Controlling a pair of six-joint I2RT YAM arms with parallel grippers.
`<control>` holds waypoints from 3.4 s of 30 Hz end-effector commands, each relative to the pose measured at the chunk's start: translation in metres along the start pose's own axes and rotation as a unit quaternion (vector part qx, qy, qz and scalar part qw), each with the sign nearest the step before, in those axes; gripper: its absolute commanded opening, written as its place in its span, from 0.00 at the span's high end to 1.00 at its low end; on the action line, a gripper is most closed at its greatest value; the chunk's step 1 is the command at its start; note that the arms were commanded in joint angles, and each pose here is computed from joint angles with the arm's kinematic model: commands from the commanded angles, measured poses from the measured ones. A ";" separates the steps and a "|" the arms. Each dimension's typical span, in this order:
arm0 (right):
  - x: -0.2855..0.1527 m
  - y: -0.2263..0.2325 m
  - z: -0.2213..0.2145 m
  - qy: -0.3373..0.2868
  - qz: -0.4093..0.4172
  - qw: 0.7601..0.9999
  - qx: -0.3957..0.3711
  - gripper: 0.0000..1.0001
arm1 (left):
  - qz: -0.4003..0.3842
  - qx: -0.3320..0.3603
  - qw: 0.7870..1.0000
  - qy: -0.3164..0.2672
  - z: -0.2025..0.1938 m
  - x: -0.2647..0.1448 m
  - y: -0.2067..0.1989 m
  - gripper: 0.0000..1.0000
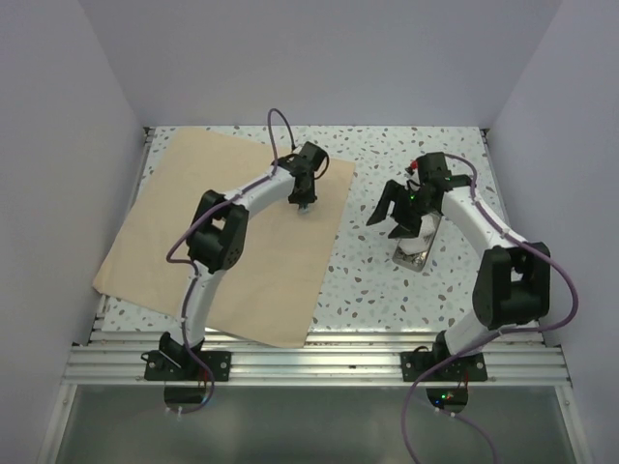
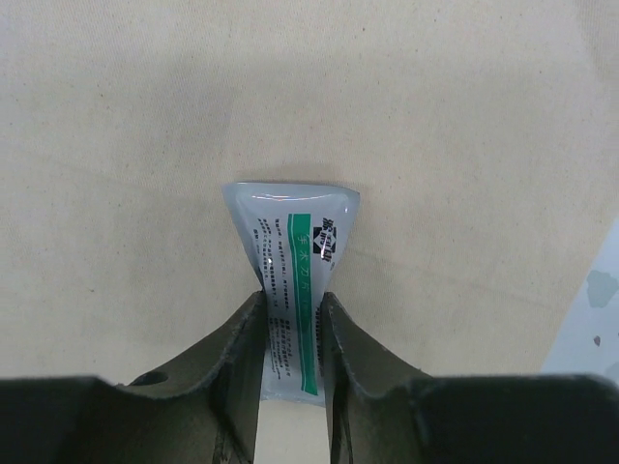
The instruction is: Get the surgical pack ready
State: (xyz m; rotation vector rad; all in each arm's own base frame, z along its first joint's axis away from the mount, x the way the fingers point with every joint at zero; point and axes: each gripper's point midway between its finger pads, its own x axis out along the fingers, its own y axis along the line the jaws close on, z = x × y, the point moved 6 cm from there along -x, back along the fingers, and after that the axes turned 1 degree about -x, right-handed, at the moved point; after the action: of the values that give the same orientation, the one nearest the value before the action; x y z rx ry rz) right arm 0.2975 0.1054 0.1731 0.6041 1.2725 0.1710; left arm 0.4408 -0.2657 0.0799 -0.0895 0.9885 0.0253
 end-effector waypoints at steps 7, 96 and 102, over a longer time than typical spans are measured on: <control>0.040 0.073 0.048 -0.027 0.146 0.984 0.096 0.25 | -0.150 0.043 0.987 -0.036 0.019 -0.100 -0.005 0.71; -0.037 -0.119 0.069 -0.065 -0.238 0.968 0.054 0.41 | -0.119 0.128 0.971 0.166 -0.107 -0.064 0.082 0.64; -0.020 -0.129 0.059 -0.043 -0.239 0.968 0.063 0.52 | -0.160 0.128 0.960 0.189 -0.106 -0.043 0.049 0.66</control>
State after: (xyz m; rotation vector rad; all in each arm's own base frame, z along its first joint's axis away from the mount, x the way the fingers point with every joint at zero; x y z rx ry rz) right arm 0.3260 -0.0293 0.1390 0.3838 1.2960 -0.2926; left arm 0.3291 -0.2074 0.0752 0.0097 1.2785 -0.3696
